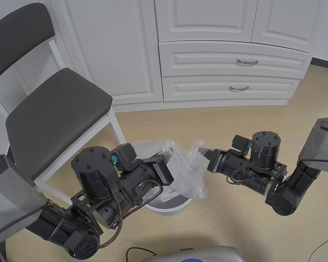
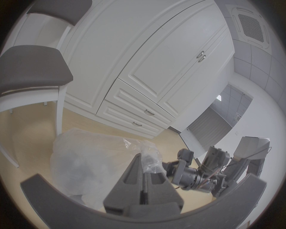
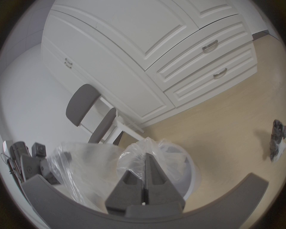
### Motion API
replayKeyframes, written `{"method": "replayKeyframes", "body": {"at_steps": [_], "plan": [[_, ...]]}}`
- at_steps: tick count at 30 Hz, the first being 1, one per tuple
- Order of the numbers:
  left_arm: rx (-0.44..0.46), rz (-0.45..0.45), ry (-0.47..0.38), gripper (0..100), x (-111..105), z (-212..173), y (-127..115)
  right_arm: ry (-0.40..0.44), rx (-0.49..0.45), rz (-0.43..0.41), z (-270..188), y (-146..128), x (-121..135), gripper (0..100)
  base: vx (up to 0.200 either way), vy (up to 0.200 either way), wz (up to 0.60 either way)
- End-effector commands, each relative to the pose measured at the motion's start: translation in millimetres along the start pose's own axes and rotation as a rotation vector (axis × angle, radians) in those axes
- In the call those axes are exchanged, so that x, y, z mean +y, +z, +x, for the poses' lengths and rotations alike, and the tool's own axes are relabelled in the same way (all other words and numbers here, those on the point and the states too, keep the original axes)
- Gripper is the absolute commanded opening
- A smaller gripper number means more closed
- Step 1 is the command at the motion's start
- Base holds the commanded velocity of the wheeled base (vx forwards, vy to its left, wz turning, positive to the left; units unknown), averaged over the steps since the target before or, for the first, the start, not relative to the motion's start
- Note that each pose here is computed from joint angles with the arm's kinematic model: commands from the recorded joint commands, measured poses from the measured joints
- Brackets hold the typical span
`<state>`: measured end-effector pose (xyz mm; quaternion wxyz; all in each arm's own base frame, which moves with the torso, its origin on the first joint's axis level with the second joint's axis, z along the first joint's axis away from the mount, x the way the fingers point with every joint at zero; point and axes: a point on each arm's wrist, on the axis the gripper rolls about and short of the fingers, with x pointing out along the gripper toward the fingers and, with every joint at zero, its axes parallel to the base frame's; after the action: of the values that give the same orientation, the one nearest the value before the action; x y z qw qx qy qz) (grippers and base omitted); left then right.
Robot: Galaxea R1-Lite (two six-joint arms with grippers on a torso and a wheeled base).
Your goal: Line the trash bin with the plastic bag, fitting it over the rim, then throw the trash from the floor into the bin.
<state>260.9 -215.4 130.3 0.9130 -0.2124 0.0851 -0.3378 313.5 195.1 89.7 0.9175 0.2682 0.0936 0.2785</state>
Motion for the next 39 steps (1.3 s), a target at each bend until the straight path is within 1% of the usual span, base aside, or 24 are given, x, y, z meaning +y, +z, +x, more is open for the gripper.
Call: {"method": "replayKeyframes", "body": {"at_steps": [1,5,6,7,10,11,15,19,24,25,27,28,29,30,31,32,33,35,37,39], "plan": [[0.029,-0.018,0.008,0,3.9,10.7,-13.2,-0.003,-0.039,-0.001,-7.0,18.4,-0.4,0,0.0,0.0,0.0],[0.036,-0.064,0.019,0,9.1,16.9,-17.5,0.0,-0.025,-0.002,-6.4,12.9,0.7,0,0.0,0.0,0.0],[0.036,-0.064,0.019,0,9.1,16.9,-17.5,0.0,-0.025,-0.002,-6.4,12.9,0.7,0,0.0,0.0,0.0],[0.038,-0.081,0.043,0,19.4,24.7,-21.6,0.001,-0.009,-0.001,-5.1,7.7,1.3,0,0.0,0.0,0.0],[0.044,-0.094,0.082,0,36.1,34.5,-28.6,0.008,-0.003,-0.001,-3.3,2.9,2.1,0,0.0,0.0,0.0],[0.045,-0.109,0.106,0,47.6,41.4,-33.4,0.008,0.003,0.0,-2.0,0.5,1.8,0,0.0,0.0,0.0],[0.027,-0.149,0.127,0,67.3,52.6,-42.4,0.015,0.032,0.001,0.9,-11.2,3.5,0,0.0,0.0,0.0],[0.033,-0.158,0.134,0,73.7,55.4,-51.9,0.028,0.057,0.0,1.9,-20.5,8.3,0,0.0,0.0,0.0],[0.026,-0.157,0.131,0,75.7,57.6,-56.6,0.052,0.11,-0.005,-8.2,-30.9,23.2,0,0.0,0.0,0.0],[0.01,-0.156,0.131,0,76.9,57.5,-52.1,0.08,0.142,-0.008,-16.6,-37.3,36.0,0,0.0,0.0,0.0],[-0.005,-0.155,0.136,0,79.6,55.8,-45.6,0.106,0.168,-0.012,-22.4,-43.1,46.3,0,0.0,0.0,0.0],[-0.032,-0.153,0.138,0,80.8,52.0,-34.3,0.132,0.19,-0.016,-25.9,-50.0,56.0,0,0.0,0.0,0.0],[-0.039,-0.153,0.135,0,80.3,51.0,-30.8,0.136,0.194,-0.016,-26.5,-51.3,57.6,0,0.0,0.0,0.0],[-0.051,-0.152,0.132,0,78.7,47.8,-22.3,0.144,0.205,-0.019,-26.6,-55.5,60.6,0,0.0,0.0,0.0],[-0.06,-0.152,0.123,0,77.2,45.0,-16.6,0.146,0.208,-0.019,-25.5,-57.3,61.1,0,0.0,0.0,0.0],[-0.06,-0.152,0.123,0,77.2,45.0,-16.6,0.145,0.209,-0.02,-25.6,-57.4,61.0,0,0.0,0.0,0.0],[-0.063,-0.151,0.103,0,73.7,39.0,-10.3,0.136,0.218,-0.019,-22.6,-61.4,57.7,0,0.0,0.0,0.0],[-0.066,-0.15,0.096,0,72.2,36.0,-7.4,0.13,0.218,-0.019,-20.8,-62.5,55.5,0,0.0,0.0,0.0],[-0.09,-0.145,0.068,0,63.2,28.7,5.7,0.114,0.219,-0.015,-15.0,-67.3,50.7,0,0.0,0.0,0.0],[-0.103,-0.143,0.06,0,59.3,24.0,11.6,0.101,0.214,-0.013,-8.6,-70.4,45.3,0,0.0,0.0,0.0]]}}
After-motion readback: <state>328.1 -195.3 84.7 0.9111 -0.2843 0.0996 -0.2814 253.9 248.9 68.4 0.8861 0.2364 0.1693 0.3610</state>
